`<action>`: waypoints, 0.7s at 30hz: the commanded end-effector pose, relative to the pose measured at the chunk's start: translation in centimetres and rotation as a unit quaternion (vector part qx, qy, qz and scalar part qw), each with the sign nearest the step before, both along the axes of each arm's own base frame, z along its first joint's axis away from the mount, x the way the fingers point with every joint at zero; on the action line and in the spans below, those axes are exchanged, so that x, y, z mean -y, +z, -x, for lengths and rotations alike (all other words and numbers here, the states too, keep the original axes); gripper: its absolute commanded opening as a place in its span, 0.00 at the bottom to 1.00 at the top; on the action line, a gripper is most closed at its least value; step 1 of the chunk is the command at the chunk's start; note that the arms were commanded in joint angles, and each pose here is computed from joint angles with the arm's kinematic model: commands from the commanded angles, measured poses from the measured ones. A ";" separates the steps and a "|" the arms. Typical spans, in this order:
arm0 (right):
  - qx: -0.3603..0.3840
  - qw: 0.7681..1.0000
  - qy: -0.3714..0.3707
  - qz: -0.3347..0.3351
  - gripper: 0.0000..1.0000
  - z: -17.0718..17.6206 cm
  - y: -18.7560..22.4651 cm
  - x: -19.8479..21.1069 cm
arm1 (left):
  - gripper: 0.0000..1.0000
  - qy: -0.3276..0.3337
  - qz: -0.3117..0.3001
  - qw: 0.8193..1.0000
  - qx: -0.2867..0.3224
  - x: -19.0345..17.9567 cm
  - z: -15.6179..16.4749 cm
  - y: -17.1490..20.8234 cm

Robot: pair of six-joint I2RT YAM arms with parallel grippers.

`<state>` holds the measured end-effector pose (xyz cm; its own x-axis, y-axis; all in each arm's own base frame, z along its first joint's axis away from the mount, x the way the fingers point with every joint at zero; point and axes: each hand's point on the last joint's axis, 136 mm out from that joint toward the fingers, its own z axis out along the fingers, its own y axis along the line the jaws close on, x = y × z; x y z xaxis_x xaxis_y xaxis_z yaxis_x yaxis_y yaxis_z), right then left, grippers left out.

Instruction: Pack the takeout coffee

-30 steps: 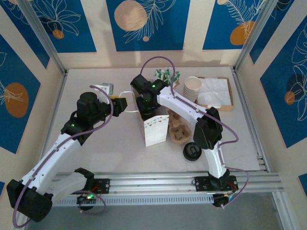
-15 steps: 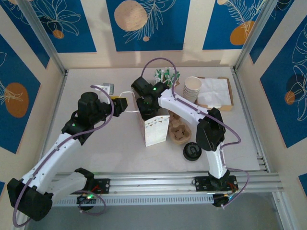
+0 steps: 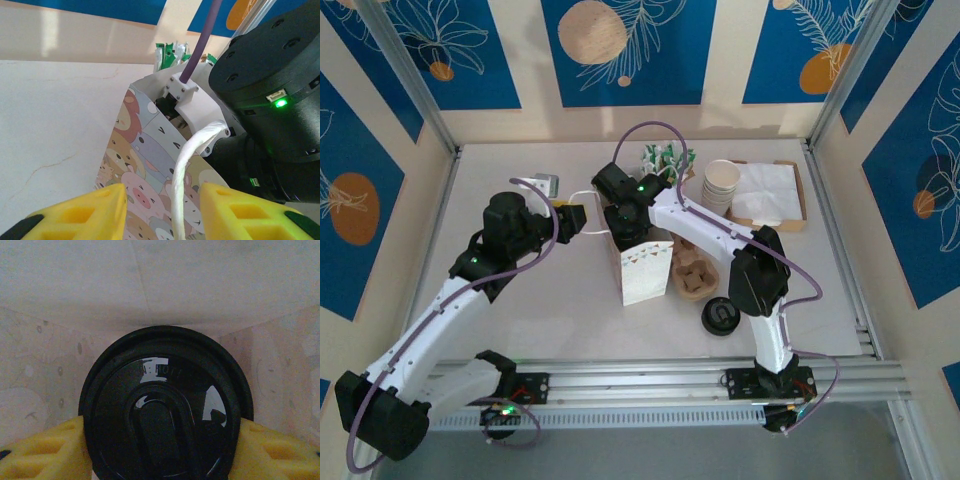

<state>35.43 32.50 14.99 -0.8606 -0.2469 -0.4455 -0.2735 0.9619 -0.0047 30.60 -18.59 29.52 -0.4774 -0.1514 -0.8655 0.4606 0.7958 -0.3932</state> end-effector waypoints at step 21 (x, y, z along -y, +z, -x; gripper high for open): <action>-0.091 0.995 0.000 0.033 0.57 4.2 -2.8 1.1 | 0.43 -0.006 -0.015 1.000 0.014 0.3 0.4 0.3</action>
